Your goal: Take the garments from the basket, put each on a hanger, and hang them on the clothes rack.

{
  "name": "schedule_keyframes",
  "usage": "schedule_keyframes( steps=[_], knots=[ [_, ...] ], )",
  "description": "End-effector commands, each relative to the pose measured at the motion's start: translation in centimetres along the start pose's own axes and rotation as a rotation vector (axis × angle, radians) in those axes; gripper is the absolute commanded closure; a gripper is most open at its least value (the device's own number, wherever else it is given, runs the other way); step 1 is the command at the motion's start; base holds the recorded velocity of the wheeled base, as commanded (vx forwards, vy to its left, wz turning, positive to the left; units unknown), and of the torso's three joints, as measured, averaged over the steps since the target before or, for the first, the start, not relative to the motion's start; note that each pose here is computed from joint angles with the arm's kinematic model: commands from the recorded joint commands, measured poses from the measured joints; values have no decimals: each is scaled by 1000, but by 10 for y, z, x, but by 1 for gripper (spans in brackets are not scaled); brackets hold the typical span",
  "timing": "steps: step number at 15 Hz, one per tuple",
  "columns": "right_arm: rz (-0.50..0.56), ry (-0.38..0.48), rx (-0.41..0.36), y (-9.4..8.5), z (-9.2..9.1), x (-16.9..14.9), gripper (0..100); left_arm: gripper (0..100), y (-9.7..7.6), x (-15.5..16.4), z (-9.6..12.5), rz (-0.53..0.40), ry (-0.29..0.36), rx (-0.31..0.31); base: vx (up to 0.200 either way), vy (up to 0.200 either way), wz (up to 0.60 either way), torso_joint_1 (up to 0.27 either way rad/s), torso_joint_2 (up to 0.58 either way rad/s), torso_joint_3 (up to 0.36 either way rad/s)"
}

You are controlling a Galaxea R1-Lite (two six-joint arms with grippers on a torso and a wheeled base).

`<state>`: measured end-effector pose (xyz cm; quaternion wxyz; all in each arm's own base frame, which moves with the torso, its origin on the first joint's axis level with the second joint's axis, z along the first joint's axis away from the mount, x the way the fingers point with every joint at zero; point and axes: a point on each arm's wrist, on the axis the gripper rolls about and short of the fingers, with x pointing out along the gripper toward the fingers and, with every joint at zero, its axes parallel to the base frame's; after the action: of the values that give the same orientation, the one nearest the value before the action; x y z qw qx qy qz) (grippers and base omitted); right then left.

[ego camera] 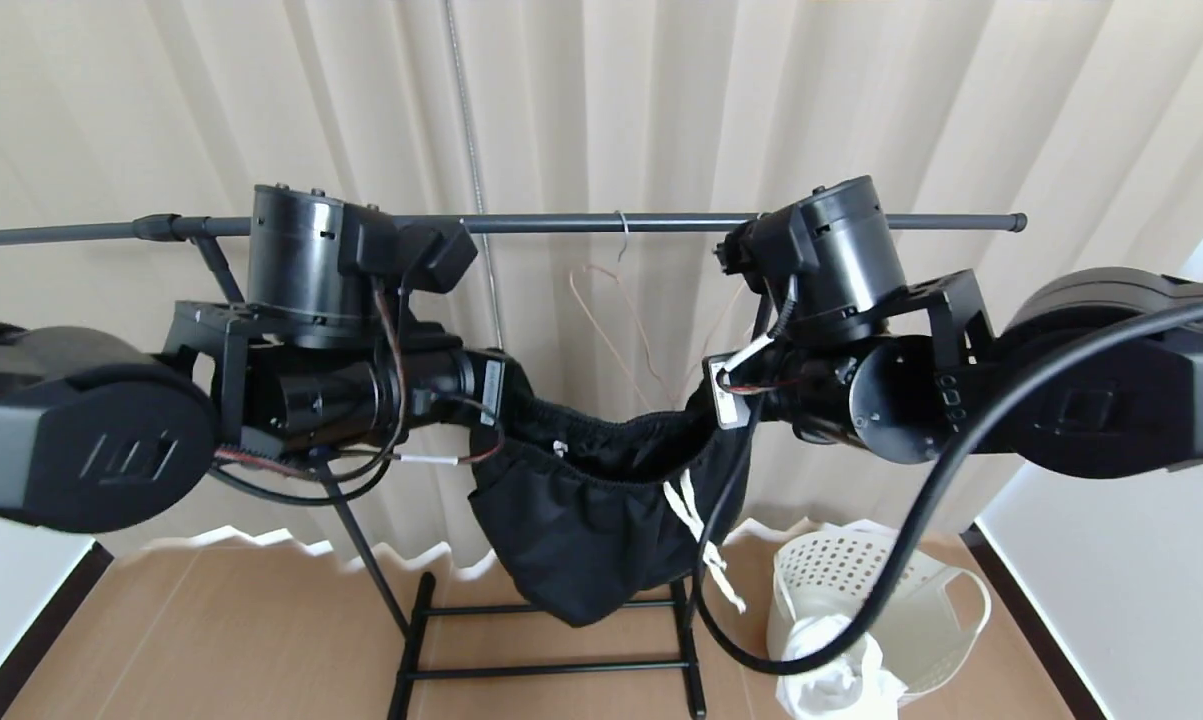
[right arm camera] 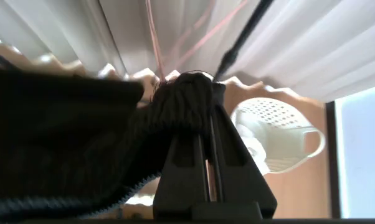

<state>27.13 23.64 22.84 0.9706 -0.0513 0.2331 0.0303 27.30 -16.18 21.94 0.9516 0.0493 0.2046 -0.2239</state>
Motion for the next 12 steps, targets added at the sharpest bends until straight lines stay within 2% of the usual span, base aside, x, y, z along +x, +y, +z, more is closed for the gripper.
schedule_keyframes(
  steps=[1, 3, 5, 6, 9, 12],
  knots=[
    [-13, 1, 53, 14, 3, 26, 100, 100, -1, -34, -21, -13, 24, 55, 0, 0, 0, 0, 0, 0],
    [1, -32, 168, 26, 14, 37, 100, 100, -19, -49, -53, -83, 104, 108, 0, 0, 0, 0, 0, 0],
    [14, -47, 243, 36, 18, 45, 100, 100, -38, -53, -68, -151, 146, 135, 0, 0, 0, 0, 0, 0],
    [28, -54, 274, 43, 19, 46, 100, 100, -48, -54, -71, -185, 157, 124, 0, 0, 0, 0, 0, 0],
    [55, -66, 332, 53, 22, 43, 100, 100, -82, -41, -73, -257, 204, 14, 0, 0, 0, 0, 0, 0],
    [73, -61, 338, 59, 20, 40, 100, 100, -108, -28, -70, -292, 230, -77, 0, 0, 0, 0, 0, 0]
  ],
)
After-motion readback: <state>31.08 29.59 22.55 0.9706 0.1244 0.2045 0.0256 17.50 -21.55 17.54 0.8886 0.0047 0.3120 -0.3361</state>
